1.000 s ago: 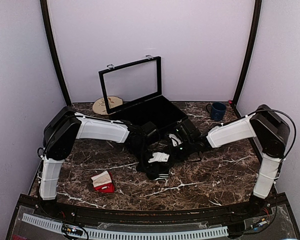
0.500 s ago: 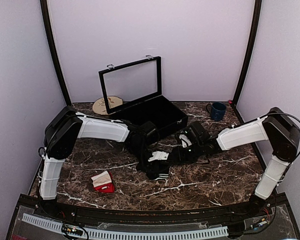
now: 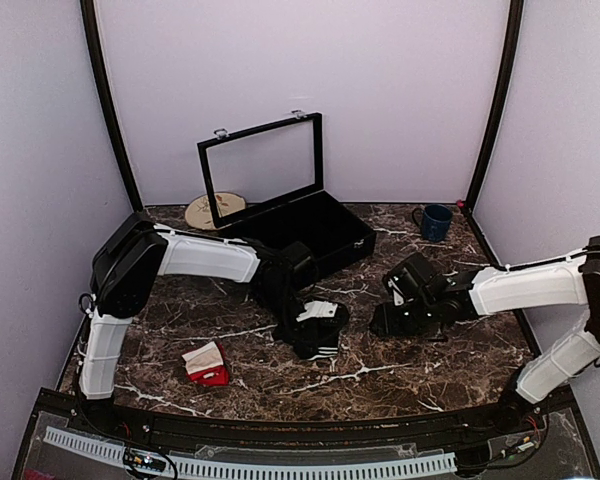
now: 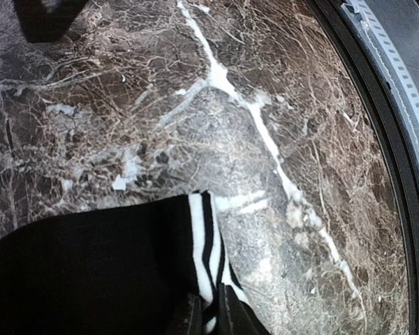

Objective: Roll the socks
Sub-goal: Roll the sock at the center of the board.

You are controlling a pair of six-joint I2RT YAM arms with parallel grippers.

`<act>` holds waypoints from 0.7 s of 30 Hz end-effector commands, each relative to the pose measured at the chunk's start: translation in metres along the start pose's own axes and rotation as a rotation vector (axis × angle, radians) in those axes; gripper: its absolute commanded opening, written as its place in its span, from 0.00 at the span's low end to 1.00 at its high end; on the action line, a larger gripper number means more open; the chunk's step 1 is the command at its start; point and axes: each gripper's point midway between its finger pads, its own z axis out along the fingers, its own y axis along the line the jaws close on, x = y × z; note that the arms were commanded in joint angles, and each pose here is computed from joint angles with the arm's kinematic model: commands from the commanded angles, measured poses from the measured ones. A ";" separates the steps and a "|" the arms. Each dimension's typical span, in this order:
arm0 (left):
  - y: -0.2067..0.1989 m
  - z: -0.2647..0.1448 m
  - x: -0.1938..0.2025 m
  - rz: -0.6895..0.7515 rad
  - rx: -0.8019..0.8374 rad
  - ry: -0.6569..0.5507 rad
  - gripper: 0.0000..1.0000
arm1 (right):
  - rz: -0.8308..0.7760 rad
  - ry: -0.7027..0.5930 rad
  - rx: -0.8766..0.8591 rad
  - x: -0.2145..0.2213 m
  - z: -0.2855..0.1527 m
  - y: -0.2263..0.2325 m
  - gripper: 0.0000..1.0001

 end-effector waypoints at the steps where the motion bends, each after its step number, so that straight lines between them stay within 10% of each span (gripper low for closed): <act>1: 0.001 0.012 0.026 -0.066 0.025 0.075 0.13 | -0.146 -0.037 0.117 0.011 -0.015 0.007 0.57; 21: 0.002 0.013 0.030 -0.096 0.057 0.059 0.13 | -1.053 -0.247 0.362 0.067 -0.021 0.108 0.53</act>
